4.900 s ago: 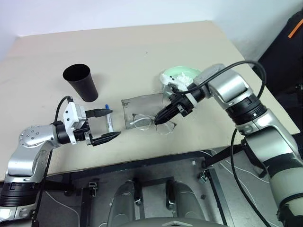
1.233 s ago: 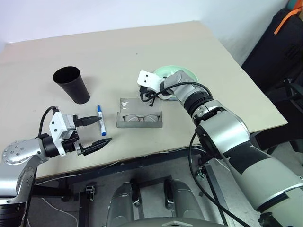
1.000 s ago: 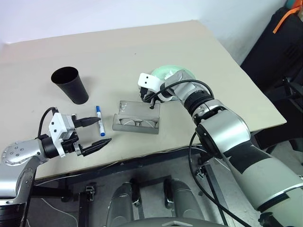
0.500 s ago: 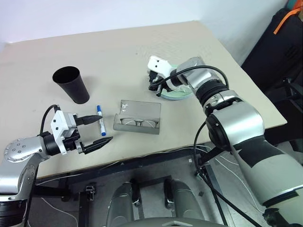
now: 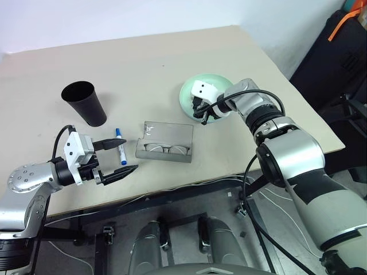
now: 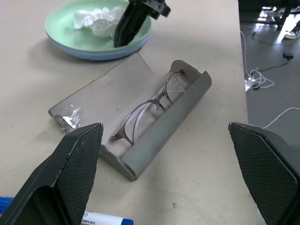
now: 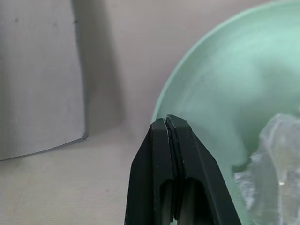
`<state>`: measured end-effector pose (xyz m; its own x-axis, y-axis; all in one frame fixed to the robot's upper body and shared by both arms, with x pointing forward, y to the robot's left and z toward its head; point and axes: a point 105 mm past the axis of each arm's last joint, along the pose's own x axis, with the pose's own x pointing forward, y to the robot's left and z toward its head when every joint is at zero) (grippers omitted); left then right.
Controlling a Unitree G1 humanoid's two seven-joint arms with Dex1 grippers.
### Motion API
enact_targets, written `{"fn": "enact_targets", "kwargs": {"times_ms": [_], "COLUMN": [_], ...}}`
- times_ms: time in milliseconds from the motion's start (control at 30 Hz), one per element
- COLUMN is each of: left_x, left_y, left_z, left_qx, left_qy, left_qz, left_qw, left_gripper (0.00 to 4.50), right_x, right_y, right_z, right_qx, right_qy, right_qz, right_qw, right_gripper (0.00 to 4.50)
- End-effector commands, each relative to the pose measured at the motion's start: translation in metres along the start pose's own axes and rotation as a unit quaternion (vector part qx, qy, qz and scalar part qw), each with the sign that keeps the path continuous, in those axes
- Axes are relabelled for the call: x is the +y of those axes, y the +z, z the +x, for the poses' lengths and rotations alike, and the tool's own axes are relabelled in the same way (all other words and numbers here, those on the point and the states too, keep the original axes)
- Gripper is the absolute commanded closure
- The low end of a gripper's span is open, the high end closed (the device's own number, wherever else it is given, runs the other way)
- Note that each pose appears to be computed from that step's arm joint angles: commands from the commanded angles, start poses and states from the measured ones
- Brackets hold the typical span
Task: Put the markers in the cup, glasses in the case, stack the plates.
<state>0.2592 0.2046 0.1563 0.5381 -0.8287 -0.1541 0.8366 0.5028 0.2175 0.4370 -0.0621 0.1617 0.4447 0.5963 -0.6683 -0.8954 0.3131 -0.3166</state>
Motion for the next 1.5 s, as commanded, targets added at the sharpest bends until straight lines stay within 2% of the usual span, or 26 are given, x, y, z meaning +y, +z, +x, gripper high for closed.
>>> {"fn": "enact_targets", "kwargs": {"times_ms": [33, 200, 300, 433, 567, 667, 800, 967, 1233, 1333, 1500], "left_x": [0.002, 0.001, 0.001, 0.001, 0.002, 0.003, 0.003, 0.003, 0.004, 0.004, 0.005], "left_y": [0.006, 0.005, 0.005, 0.005, 0.005, 0.008, 0.009, 0.009, 0.008, 0.008, 0.007], "left_z": [-0.004, -0.004, -0.003, -0.003, -0.002, 0.000, 0.001, 0.002, 0.003, 0.003, 0.002], "left_qx": [-0.004, -0.004, -0.005, -0.005, -0.005, -0.007, -0.007, -0.007, -0.007, -0.006, -0.005], "left_qy": [0.007, 0.008, 0.009, 0.009, 0.008, 0.007, 0.005, 0.002, -0.002, -0.003, -0.003], "left_qz": [0.019, 0.018, 0.018, 0.018, 0.019, 0.021, 0.022, 0.022, 0.023, 0.024, 0.024], "left_qw": [1.000, 1.000, 1.000, 1.000, 1.000, 1.000, 1.000, 1.000, 1.000, 1.000, 1.000], "left_gripper": [0.00, 0.00, 0.00, 0.00, 0.00, 0.00, 0.00, 0.00, 0.00, 0.00, 0.00], "right_x": [-0.008, -0.020, -0.020, -0.015, -0.014, -0.012, -0.003, 0.008, 0.022, 0.022, 0.019], "right_y": [0.021, 0.032, 0.037, 0.043, 0.038, 0.036, 0.029, 0.023, 0.020, 0.014, 0.015], "right_z": [-0.009, -0.017, -0.021, -0.027, -0.029, -0.033, -0.036, -0.035, -0.025, -0.021, -0.027], "right_qx": [-0.033, -0.058, -0.071, -0.092, -0.095, -0.104, -0.107, -0.110, -0.112, -0.105, -0.116], "right_qy": [-0.018, -0.059, -0.051, -0.012, 0.002, 0.022, 0.078, 0.125, 0.162, 0.152, 0.152], "right_qz": [-0.029, -0.029, -0.017, -0.012, 0.002, 0.057, 0.100, 0.110, 0.116, 0.124, 0.131], "right_qw": [0.999, 0.996, 0.996, 0.996, 0.996, 0.993, 0.986, 0.980, 0.973, 0.975, 0.973], "right_gripper": [4.48, 4.48, 4.48, 3.68, 2.31, 1.36, 1.36, 1.36, 1.36, 1.95, 3.57]}}
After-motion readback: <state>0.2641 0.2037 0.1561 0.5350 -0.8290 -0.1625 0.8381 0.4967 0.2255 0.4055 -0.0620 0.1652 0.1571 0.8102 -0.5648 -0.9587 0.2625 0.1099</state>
